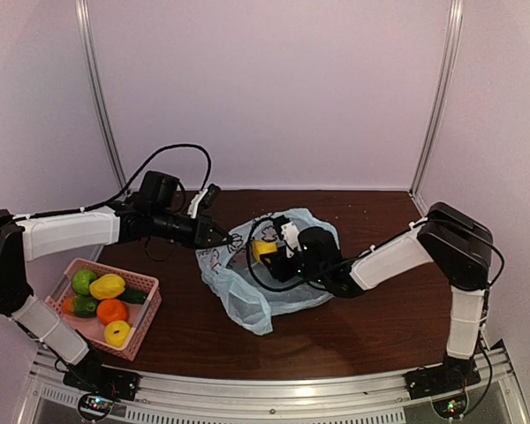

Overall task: Untie the knot of the plastic bag and take out the fruit
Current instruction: Pick up the fake fruit from the takeout bag, then place the fake fruit in the bin, then reset both arms

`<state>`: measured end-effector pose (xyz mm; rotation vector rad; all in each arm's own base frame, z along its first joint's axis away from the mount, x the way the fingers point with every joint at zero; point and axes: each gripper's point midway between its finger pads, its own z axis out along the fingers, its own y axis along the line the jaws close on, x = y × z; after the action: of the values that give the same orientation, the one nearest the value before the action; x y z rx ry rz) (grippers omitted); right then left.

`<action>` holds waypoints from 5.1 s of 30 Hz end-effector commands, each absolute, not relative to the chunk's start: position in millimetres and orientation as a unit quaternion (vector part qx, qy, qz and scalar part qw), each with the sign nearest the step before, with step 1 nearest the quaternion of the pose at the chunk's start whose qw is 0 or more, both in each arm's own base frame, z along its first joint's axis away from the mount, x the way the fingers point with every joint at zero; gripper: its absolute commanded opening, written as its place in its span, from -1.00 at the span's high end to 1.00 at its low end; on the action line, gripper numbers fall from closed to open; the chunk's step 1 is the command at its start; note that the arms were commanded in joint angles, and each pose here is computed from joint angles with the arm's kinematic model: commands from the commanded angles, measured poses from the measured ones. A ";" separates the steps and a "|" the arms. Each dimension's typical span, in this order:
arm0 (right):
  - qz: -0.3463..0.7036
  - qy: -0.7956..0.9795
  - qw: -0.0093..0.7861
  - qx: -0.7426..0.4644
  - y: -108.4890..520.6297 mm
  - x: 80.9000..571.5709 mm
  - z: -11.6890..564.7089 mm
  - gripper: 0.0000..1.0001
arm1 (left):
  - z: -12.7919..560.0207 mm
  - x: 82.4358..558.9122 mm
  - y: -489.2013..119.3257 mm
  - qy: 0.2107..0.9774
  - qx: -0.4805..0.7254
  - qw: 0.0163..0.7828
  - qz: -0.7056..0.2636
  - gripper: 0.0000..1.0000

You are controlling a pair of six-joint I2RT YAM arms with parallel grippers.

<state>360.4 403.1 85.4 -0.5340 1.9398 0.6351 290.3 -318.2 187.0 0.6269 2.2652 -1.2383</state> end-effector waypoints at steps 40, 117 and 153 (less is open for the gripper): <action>0.273 0.795 0.477 -0.255 391.2 263.9 166.2 0.19 | 174.1 300.4 -344.3 0.832 0.272 0.256 -0.411 1.00; 0.415 0.680 0.390 -0.461 701.6 142.8 163.9 0.05 | 282.1 325.7 -84.7 0.836 0.100 0.531 -0.098 -0.95; 0.322 0.709 0.529 -0.337 562.5 216.2 317.0 -0.99 | 260.5 332.0 -78.3 0.855 0.090 0.505 -0.077 -0.95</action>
<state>172.4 606.5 301.6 -0.9553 1.6398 0.9349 327.7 -85.0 260.8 0.2419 2.0735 -0.2188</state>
